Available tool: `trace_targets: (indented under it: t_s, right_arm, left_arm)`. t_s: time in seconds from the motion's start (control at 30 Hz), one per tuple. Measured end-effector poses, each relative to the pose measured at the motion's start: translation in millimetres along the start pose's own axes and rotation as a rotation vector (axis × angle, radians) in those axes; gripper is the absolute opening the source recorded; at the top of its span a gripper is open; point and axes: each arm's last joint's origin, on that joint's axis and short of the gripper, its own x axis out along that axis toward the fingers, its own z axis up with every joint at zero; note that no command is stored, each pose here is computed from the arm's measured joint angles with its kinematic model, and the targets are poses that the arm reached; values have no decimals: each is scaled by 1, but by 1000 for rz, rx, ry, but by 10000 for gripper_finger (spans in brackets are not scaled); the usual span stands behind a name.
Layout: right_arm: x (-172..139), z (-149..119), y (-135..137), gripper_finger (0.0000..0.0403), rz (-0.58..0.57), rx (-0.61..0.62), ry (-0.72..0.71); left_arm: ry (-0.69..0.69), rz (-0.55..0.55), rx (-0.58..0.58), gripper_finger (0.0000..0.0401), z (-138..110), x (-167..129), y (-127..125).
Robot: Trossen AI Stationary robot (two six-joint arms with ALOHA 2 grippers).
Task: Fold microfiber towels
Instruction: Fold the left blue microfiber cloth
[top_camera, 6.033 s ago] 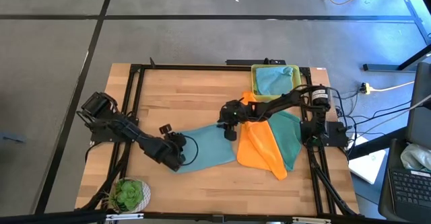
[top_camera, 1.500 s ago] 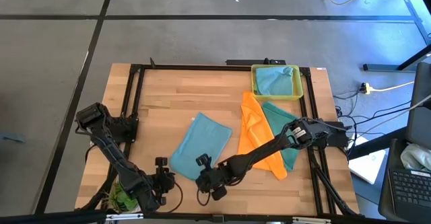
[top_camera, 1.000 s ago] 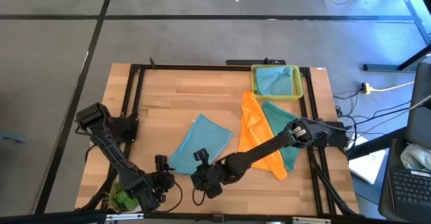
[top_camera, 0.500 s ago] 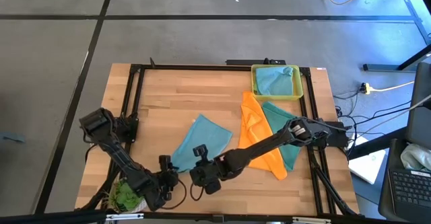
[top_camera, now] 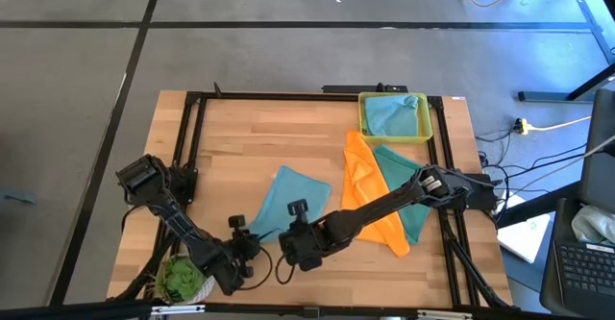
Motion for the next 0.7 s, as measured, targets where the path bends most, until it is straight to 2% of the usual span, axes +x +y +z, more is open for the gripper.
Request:
trace_targets:
  t_s: [0.13, 0.3, 0.43, 0.57, 0.7]
  right_arm:
    - [3, -14, 11, 6, 7, 19, 87]
    - [3, -29, 42, 7, 71, 52, 142]
    - [-4, -37, 64, 10, 74, 48, 158]
    - [-17, -44, 75, 5, -14, 0, 179]
    - [-36, -49, 62, 6, -209, -63, 209]
  left_arm:
    - [56, -34, 4, 16, 5, -5, -3]
    - [72, -138, -1, 4, 24, -17, -16]
    - [62, -193, 30, 2, 43, -27, -23]
    - [60, -179, 91, 1, 63, -31, -19]
    - [114, -87, 196, 1, 80, -29, -3]
